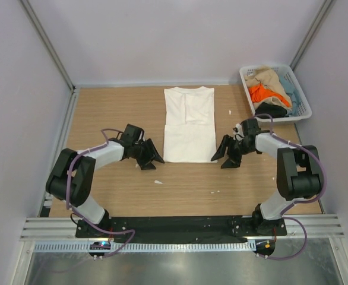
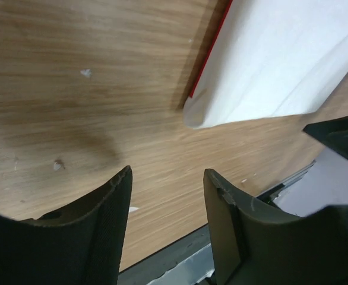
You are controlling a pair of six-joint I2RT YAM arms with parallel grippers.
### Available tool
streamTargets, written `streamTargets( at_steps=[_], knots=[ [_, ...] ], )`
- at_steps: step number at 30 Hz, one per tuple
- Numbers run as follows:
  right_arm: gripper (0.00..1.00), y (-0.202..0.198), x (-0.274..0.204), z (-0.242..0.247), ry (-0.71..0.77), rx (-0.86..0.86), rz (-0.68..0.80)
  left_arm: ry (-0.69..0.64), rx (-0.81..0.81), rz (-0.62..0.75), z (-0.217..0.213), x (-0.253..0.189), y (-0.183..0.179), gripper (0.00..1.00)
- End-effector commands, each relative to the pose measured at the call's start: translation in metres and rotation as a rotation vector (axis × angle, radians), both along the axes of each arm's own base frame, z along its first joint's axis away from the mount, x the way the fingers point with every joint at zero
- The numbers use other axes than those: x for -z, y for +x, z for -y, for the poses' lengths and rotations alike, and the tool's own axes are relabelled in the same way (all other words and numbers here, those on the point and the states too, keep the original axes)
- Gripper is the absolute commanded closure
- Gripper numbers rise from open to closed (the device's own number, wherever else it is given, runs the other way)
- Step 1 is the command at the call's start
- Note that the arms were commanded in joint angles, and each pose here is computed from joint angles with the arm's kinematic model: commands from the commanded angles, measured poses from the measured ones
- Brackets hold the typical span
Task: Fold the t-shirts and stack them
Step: Fold the tshirt
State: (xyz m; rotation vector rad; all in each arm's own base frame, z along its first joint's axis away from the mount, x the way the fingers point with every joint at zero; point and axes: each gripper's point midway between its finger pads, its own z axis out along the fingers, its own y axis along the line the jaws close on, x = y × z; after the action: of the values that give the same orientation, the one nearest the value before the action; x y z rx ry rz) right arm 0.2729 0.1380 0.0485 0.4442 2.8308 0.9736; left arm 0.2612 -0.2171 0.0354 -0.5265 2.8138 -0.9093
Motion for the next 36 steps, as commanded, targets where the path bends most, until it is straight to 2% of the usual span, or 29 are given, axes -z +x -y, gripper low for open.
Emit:
streamTargets(
  at_steps=[1,5,13,23,28,36],
  knots=[
    [0.34,0.007,-0.008,-0.008,0.034,0.029,0.076,-0.026,-0.105,0.083,0.011,-0.012,0.037,0.47],
    [0.35,0.002,0.005,-0.011,0.045,0.068,0.067,-0.020,-0.203,0.053,0.009,-0.003,0.044,0.48],
    [0.47,0.015,0.013,-0.014,0.080,0.169,0.076,-0.105,-0.401,-0.079,0.015,0.018,0.044,0.54],
    [0.48,0.021,0.019,-0.009,0.054,0.229,0.074,-0.041,-0.495,-0.147,0.006,0.029,0.027,0.55],
    [0.51,0.020,0.024,-0.008,0.067,0.294,0.054,-0.016,-0.551,-0.202,0.000,0.040,0.020,0.58],
    [0.54,0.011,0.034,-0.003,0.057,0.369,0.029,-0.055,-0.604,-0.216,0.004,0.046,0.025,0.66]
  ],
)
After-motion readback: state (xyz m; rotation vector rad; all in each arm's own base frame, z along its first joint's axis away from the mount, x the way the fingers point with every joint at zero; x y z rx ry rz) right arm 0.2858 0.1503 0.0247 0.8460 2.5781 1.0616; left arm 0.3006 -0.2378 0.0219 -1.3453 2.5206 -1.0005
